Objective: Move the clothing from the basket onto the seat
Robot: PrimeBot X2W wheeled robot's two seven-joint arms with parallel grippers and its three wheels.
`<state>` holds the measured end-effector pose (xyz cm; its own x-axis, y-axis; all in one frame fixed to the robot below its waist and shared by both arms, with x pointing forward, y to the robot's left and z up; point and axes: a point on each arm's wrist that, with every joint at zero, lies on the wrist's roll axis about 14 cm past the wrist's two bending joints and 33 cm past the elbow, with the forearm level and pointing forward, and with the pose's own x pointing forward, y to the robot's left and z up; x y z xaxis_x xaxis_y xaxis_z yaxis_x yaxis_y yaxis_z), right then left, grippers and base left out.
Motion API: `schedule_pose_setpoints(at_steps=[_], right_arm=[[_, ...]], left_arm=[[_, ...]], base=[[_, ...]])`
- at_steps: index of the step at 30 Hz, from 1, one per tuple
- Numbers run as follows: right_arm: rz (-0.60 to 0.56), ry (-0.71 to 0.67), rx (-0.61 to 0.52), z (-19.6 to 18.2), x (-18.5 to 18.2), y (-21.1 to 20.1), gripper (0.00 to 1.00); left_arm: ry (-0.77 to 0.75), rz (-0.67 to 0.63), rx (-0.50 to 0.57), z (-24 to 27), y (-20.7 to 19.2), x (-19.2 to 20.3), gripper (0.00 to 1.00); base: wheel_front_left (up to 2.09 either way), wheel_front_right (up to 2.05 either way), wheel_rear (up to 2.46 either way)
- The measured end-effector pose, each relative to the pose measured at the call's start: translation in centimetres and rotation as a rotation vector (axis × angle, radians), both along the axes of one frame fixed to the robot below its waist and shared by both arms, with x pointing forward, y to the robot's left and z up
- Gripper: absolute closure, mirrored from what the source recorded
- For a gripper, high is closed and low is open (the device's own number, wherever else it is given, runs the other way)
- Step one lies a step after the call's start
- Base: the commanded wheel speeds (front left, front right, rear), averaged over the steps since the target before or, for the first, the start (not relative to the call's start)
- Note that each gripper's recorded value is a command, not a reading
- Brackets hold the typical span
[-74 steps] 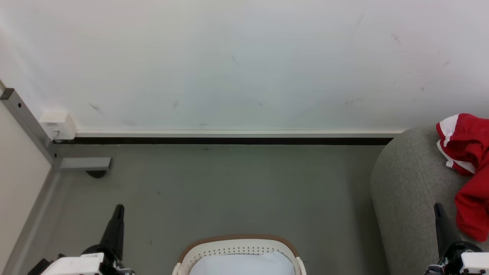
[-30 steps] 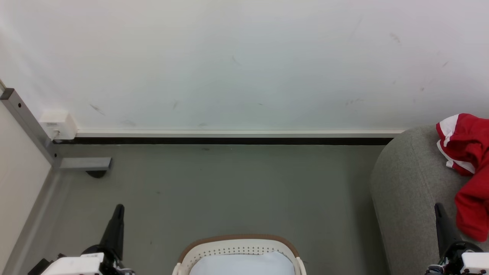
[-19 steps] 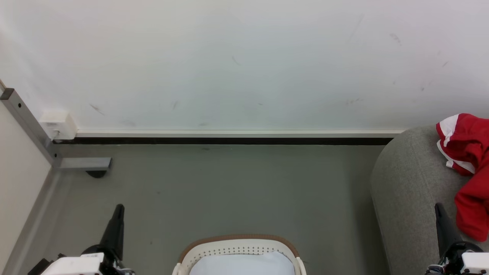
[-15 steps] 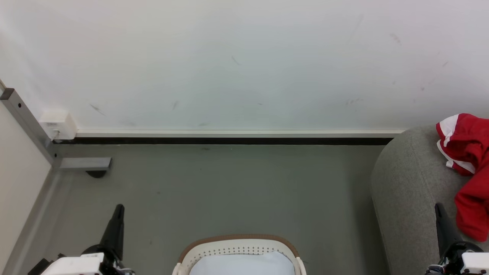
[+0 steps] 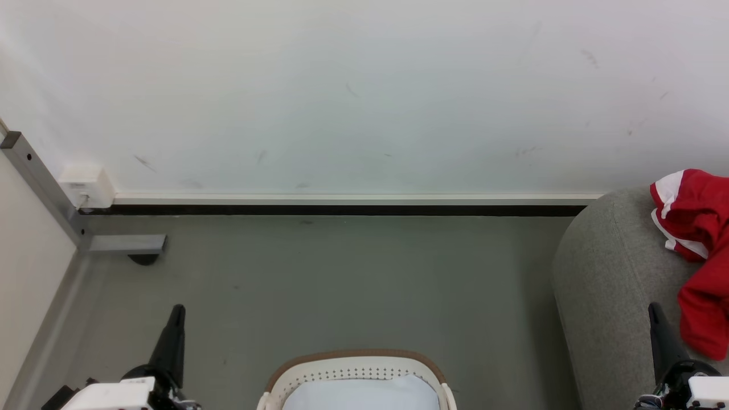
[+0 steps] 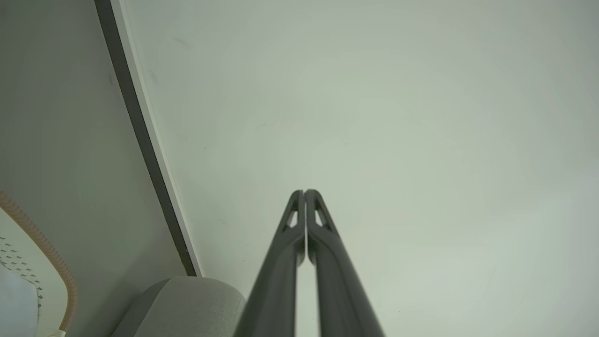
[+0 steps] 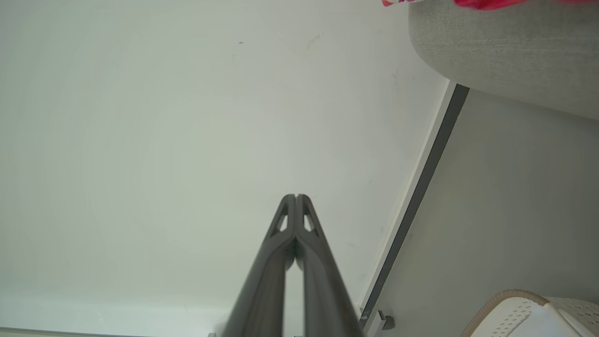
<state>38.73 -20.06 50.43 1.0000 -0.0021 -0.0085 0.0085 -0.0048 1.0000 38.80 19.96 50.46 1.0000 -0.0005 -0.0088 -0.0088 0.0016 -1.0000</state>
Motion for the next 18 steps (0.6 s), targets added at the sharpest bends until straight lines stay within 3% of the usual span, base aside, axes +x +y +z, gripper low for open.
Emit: schedule_pose_setpoints(at_steps=[18], right_arm=[[0.002,0.000,0.000,0.00,0.00,0.02,1.00]], left_arm=[[0.000,0.000,0.000,0.00,0.00,0.00,1.00]], base=[[0.00,0.00,0.00]])
